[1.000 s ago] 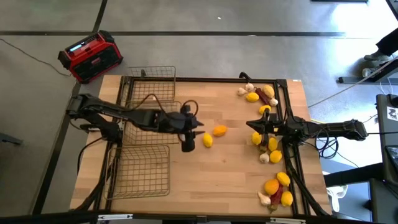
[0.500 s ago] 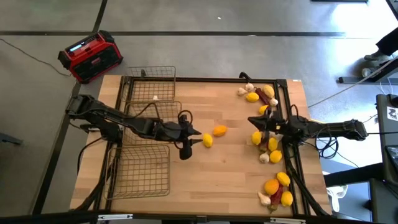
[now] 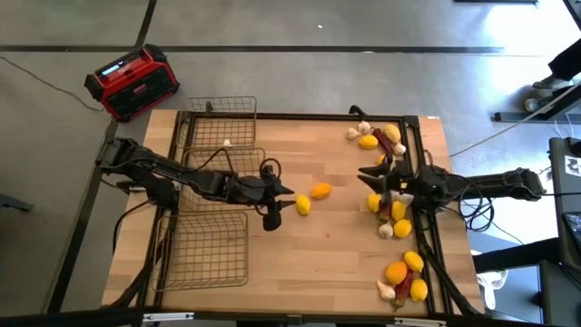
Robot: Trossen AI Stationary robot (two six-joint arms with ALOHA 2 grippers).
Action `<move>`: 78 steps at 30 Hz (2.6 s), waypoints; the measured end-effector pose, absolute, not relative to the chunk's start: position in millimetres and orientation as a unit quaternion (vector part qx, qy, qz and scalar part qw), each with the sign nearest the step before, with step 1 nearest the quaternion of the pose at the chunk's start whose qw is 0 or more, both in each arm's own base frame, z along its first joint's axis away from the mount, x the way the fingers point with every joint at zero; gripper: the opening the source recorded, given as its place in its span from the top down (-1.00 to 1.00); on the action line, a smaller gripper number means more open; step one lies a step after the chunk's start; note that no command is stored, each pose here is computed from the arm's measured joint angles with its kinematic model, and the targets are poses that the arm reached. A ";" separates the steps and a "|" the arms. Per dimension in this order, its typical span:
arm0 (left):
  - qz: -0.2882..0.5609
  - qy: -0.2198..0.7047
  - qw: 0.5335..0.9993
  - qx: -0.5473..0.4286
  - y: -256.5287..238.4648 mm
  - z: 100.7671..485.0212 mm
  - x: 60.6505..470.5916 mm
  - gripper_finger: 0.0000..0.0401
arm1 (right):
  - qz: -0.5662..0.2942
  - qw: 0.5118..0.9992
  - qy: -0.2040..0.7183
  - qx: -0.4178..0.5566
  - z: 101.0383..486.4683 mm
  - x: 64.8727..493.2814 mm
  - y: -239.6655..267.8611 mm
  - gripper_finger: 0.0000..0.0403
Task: Sort produce into baskets
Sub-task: Put the lemon in the middle wire basket
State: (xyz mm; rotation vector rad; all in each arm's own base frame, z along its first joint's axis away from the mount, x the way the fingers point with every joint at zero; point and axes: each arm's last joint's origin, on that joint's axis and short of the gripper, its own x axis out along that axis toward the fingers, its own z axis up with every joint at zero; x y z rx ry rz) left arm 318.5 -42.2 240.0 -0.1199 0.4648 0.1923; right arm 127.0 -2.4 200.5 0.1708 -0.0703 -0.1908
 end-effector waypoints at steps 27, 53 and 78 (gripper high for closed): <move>0.095 0.233 0.966 -0.060 -42.5 239.4 318.2 0.31 | -0.123 0.963 0.237 -0.027 178.2 201.2 -1.5 -0.83; 0.097 0.232 0.966 -0.067 -42.3 239.6 318.2 0.31 | -0.021 0.954 0.299 -0.006 122.9 231.1 -33.6 -0.82; 0.098 0.232 0.966 -0.066 -42.2 239.6 318.3 0.31 | -0.001 0.956 0.294 0.006 100.1 241.9 -34.6 0.22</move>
